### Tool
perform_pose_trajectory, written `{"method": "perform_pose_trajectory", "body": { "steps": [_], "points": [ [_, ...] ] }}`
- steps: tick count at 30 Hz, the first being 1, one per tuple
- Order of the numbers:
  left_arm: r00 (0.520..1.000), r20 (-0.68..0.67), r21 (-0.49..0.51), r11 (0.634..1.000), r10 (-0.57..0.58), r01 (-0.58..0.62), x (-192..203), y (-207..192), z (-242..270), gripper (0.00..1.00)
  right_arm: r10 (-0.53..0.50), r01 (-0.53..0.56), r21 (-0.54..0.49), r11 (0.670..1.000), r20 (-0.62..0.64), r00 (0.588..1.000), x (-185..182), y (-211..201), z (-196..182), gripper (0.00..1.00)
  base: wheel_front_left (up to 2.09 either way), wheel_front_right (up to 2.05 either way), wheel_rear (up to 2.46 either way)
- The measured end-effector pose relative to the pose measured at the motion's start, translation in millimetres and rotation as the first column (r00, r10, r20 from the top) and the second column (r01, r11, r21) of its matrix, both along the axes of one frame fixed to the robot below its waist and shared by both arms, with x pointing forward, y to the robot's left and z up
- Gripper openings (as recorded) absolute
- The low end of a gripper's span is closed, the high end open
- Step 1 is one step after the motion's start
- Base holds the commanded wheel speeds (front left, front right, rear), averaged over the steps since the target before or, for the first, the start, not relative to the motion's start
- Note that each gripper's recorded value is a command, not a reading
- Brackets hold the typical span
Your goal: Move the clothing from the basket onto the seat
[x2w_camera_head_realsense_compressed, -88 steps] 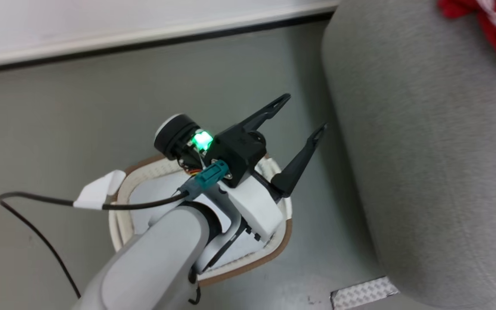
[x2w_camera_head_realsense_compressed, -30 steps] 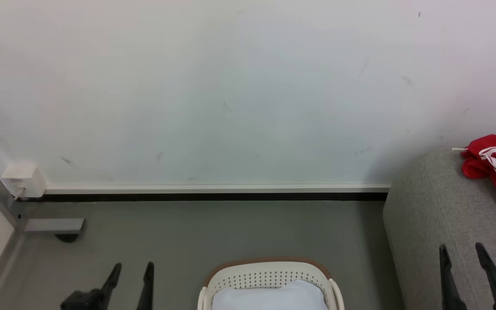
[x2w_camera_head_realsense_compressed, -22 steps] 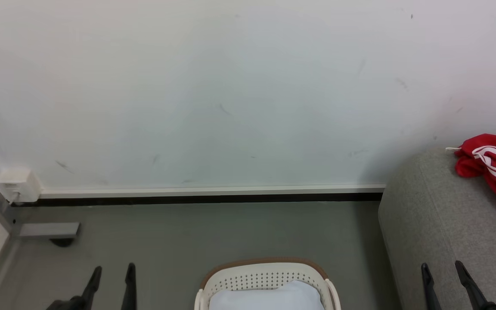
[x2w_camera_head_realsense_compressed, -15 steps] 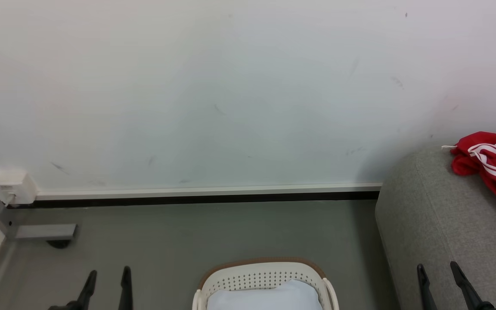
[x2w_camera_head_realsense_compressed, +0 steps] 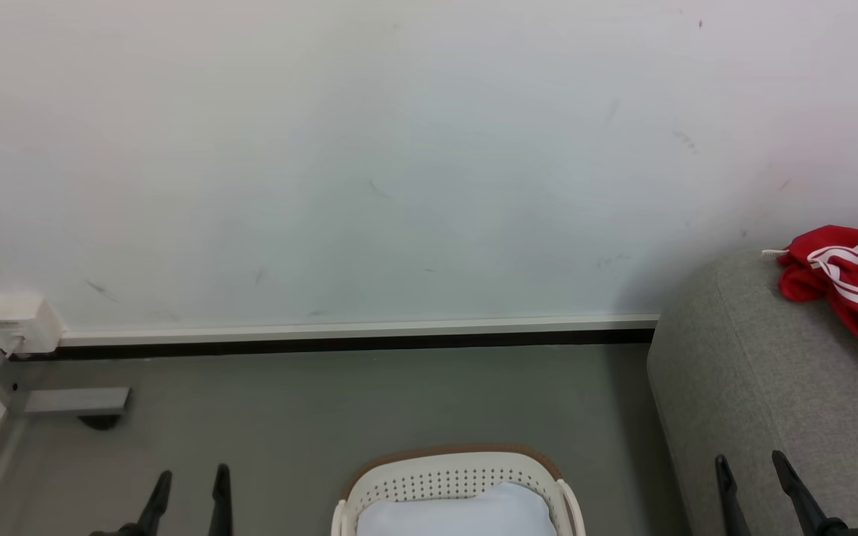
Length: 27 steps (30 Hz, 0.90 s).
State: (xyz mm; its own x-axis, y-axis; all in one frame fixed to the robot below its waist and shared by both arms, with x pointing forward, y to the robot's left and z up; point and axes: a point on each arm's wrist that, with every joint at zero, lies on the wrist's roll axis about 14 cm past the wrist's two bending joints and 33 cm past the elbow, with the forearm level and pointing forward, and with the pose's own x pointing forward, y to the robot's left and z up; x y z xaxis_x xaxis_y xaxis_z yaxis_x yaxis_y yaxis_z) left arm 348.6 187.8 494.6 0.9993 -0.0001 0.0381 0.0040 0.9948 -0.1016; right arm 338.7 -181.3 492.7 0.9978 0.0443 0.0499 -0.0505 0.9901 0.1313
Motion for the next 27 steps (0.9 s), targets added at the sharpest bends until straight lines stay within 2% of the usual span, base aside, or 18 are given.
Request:
{"method": "perform_pose_trajectory", "body": {
  "steps": [3, 4, 9, 16, 27],
  "points": [
    [1.000, -0.005, -0.004, 1.000, -0.010, 0.010, -0.1, -1.9, -2.1, 1.00, 0.002, -0.002, 0.002, 1.000, -0.004, 1.000, -0.2, 0.8, -1.2, 1.00, 0.00, 0.00, 0.00],
    [1.000, -0.006, -0.008, 1.000, -0.019, 0.019, -0.3, -3.7, -2.8, 0.00, 0.003, -0.003, 0.004, 1.000, -0.004, 1.000, -0.2, 1.0, -1.4, 0.00, 0.00, 0.00, 0.00],
    [0.997, -0.069, -0.026, 1.000, -0.019, 0.017, -7.9, -7.9, -22.7, 0.00, -0.002, 0.003, 0.016, 1.000, -0.066, 0.998, -8.6, 1.9, -21.1, 0.00, 0.00, 0.00, 0.00],
    [0.993, -0.119, -0.144, 0.989, 0.007, -0.024, -7.6, -1.3, -31.0, 0.00, -0.027, 0.041, 0.140, 0.989, -0.101, 0.995, -7.4, -3.1, -25.6, 0.00, 0.00, 0.00, 0.00],
    [0.990, -0.141, -0.332, 0.941, 0.022, -0.068, -1.9, 3.1, -30.2, 0.00, -0.053, 0.090, 0.324, 0.942, -0.120, 0.991, -0.3, -10.6, -23.1, 0.00, 0.00, 0.00, 0.00]
  ]
}}
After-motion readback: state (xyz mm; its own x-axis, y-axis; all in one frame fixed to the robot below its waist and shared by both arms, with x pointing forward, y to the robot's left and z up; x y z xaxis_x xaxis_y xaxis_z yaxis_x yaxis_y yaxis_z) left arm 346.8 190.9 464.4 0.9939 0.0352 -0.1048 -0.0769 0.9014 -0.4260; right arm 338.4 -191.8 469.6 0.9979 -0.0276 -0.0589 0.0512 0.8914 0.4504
